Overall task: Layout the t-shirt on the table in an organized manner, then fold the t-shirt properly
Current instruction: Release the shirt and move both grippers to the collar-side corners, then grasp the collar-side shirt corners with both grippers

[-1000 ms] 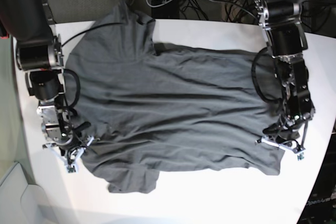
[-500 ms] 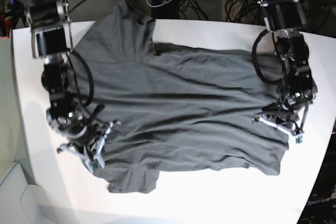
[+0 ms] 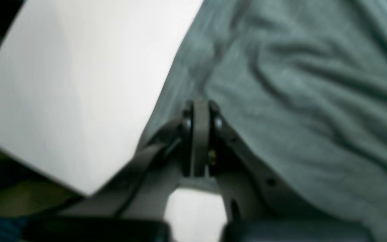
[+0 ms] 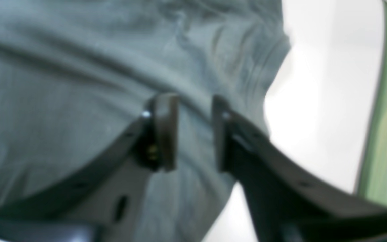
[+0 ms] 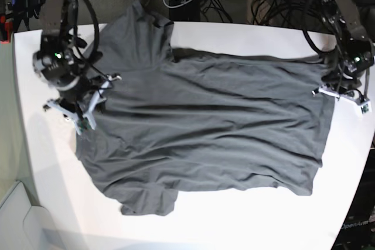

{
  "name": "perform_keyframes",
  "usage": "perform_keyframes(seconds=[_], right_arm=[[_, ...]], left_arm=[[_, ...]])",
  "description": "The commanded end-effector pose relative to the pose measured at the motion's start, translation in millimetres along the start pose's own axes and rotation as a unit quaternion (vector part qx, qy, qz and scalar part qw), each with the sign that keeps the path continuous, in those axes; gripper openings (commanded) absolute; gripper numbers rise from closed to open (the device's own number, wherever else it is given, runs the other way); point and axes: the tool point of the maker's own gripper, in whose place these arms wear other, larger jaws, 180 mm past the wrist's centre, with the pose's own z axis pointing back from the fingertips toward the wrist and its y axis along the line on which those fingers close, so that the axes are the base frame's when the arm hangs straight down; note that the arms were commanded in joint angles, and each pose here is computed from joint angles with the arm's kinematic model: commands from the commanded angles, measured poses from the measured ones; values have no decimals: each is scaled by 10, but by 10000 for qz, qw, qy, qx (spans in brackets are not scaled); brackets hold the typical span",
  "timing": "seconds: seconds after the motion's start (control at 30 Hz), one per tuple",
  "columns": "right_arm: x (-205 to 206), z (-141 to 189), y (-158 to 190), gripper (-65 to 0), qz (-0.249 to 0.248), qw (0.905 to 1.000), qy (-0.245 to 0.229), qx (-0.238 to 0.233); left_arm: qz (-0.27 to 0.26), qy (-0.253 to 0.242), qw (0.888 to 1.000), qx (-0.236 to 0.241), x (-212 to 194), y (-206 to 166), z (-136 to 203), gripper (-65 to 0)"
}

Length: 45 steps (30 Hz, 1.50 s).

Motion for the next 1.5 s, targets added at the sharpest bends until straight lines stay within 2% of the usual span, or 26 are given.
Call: perform_keyframes(seconds=[0.0, 0.1, 0.2, 0.27, 0.3, 0.43, 0.63, 0.77, 1.0, 1.13, 1.47], right_arm=[[42, 84, -68, -370, 7, 9998, -160, -82], [-138, 206, -47, -319, -8, 10000, -38, -44], [-310, 274, -41, -298, -43, 9999, 123, -6], [-376, 299, -46, -296, -155, 9997, 183, -39], [-456, 319, -29, -296, -198, 9994, 274, -31], [-622, 368, 40, -296, -229, 9987, 454, 36], [-784, 421, 106, -296, -250, 9976, 637, 108], [-790, 423, 109, -296, -250, 9975, 644, 111], [-790, 424, 105, -297, -243, 9976, 645, 108], [-805, 427, 108, -298, -244, 9974, 675, 112], [-875, 452, 145, -296, -241, 9967, 759, 158]], left_arm=[[-20, -245, 9997, 67, 150, 61, 54, -575], [-212, -183, 9995, 158, 83, 159, 92, -418], [-626, -119, 9980, 11, 27, 142, 103, -242], [-866, -114, 9962, -57, 14, 172, 125, -168], [-935, -78, 9956, -41, -16, 229, 132, -153], [-981, -17, 9952, 20, -59, 403, 124, -149], [-708, 436, 9965, 60, -354, 581, -47, -147], [-708, 218, 9972, -78, -378, 501, -154, -147], [-545, 459, 9972, -240, -655, 400, -309, -147], [-499, 423, 9975, -271, -674, 372, -323, -147], [-333, 701, 9965, -325, -904, 339, -389, -152]])
